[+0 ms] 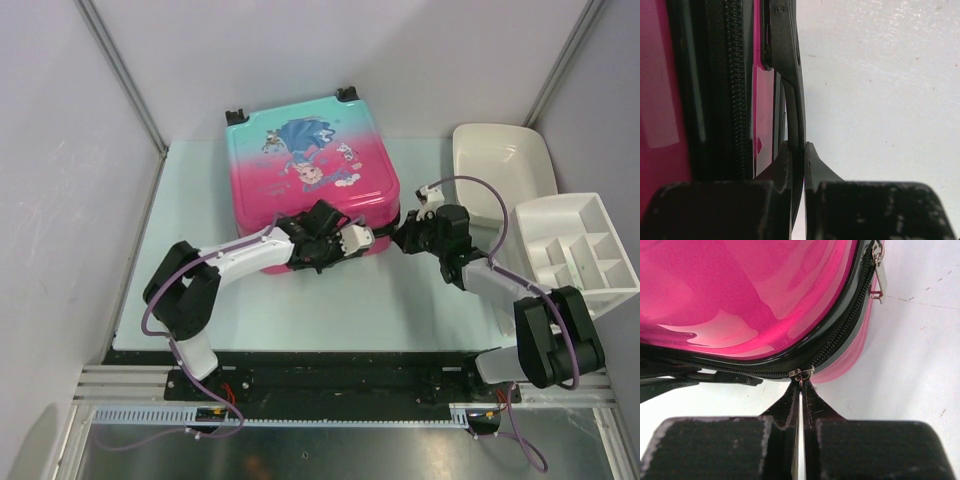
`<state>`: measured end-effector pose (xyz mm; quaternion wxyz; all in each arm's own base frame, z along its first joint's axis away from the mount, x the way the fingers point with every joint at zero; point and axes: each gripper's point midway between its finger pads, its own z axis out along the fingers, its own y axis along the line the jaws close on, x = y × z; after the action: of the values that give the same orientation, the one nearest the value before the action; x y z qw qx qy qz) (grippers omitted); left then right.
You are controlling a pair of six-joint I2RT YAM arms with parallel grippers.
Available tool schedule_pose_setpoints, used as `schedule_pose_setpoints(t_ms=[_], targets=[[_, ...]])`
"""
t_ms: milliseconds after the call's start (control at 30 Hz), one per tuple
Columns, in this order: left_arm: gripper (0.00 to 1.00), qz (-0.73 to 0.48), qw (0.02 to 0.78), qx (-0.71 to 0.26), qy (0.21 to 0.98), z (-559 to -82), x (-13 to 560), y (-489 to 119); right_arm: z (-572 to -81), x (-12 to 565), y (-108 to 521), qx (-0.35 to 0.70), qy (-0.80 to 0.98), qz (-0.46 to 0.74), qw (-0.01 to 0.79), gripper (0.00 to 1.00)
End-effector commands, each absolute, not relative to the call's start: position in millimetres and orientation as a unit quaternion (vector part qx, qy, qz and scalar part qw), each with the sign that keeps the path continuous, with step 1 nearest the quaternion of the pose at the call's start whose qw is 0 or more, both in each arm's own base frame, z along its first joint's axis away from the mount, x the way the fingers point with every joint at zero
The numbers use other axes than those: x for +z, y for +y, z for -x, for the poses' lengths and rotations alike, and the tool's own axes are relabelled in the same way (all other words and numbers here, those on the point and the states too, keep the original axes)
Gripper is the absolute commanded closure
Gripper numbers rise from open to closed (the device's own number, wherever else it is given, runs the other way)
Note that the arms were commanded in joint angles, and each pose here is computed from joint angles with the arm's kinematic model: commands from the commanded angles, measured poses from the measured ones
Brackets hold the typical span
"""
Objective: Open, take out, and arrange the luggage
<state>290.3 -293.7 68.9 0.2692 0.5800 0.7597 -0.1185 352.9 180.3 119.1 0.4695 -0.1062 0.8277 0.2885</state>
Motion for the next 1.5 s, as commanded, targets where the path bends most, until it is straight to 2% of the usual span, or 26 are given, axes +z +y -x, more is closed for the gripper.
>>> schedule_pose_setpoints(t_ms=[0,333,467,567,600,667,700,833,933,1133,1267,1400,1467], targets=[[1.0,-0.542,0.423,-0.241,0.685,-307,142,-387,-329,158,218,0.35,0.785,0.145,0.49,1.0],[1.0,-0.539,0.44,-0.255,0.671,-296,162,-392,-306,149,193,0.337,0.804,0.145,0.468,1.0],[1.0,-0.525,0.438,-0.265,0.68,-298,162,-396,-299,154,207,0.364,0.796,0.135,0.465,1.0],[0.6,-0.518,0.44,-0.293,0.673,-286,180,-396,-302,159,216,0.367,0.789,0.132,0.476,1.0],[0.35,-0.518,0.44,-0.299,0.67,-279,184,-392,-303,159,216,0.365,0.788,0.13,0.478,1.0],[0.05,-0.519,0.46,-0.321,0.645,-262,217,-384,-311,153,211,0.348,0.795,0.123,0.481,1.0],[0.02,-0.519,0.46,-0.325,0.643,-255,219,-379,-313,151,208,0.345,0.797,0.12,0.481,1.0],[0.02,-0.502,0.489,-0.322,0.637,-238,252,-353,-315,148,203,0.345,0.803,0.105,0.475,1.0],[0.01,-0.447,0.515,-0.317,0.659,-242,273,-315,-309,153,209,0.353,0.8,0.107,0.473,1.0],[0.06,-0.262,0.565,-0.251,0.741,-292,282,-190,-306,146,208,0.341,0.811,0.103,0.464,1.0],[0.04,-0.156,0.516,-0.259,0.802,-295,247,-143,-298,143,217,0.34,0.815,0.106,0.457,1.0],[0.01,-0.097,0.46,-0.3,0.83,-289,212,-140,-319,138,219,0.313,0.814,0.104,0.479,1.0],[0.0,-0.099,0.458,-0.324,0.822,-290,212,-145,-335,140,215,0.295,0.811,0.099,0.496,1.0]])
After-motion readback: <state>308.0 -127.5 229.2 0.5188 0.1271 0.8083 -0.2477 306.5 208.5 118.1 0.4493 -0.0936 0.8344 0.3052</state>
